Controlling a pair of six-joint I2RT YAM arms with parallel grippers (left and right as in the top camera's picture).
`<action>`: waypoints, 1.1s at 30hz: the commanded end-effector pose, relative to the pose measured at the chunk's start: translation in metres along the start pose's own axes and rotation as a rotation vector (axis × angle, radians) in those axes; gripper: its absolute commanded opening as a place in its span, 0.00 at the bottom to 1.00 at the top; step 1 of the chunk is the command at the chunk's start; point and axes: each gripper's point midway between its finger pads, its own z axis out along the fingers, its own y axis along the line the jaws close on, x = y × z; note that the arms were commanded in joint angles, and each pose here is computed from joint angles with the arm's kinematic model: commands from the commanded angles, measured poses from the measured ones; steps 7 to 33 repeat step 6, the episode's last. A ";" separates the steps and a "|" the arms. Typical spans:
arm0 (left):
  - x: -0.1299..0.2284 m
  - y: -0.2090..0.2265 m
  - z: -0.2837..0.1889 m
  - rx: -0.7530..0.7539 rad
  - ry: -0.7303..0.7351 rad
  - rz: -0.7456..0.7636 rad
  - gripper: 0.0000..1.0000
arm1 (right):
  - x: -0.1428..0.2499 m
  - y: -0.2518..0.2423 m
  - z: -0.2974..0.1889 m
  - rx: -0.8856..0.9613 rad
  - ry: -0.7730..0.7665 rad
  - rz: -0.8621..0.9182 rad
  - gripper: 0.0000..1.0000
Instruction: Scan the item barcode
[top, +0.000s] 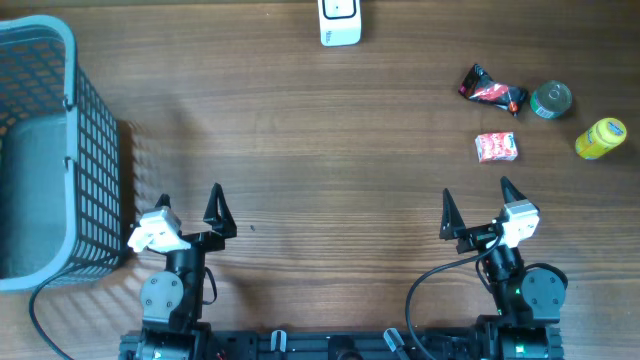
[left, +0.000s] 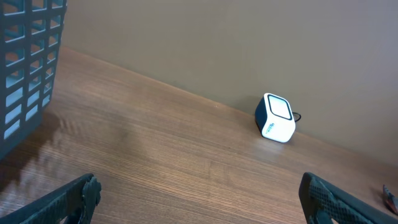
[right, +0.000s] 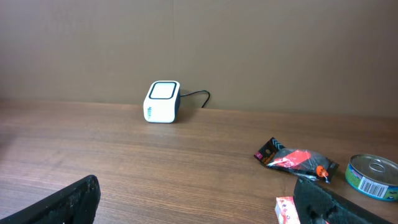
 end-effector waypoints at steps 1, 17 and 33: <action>-0.001 0.000 0.000 0.001 -0.003 0.015 1.00 | -0.001 0.003 0.000 -0.017 -0.007 -0.006 1.00; -0.001 0.000 0.000 0.001 -0.004 0.015 1.00 | -0.001 0.003 0.000 -0.017 -0.007 -0.006 1.00; -0.001 0.000 0.000 0.001 -0.004 0.015 1.00 | -0.001 0.003 0.000 -0.017 -0.007 -0.006 1.00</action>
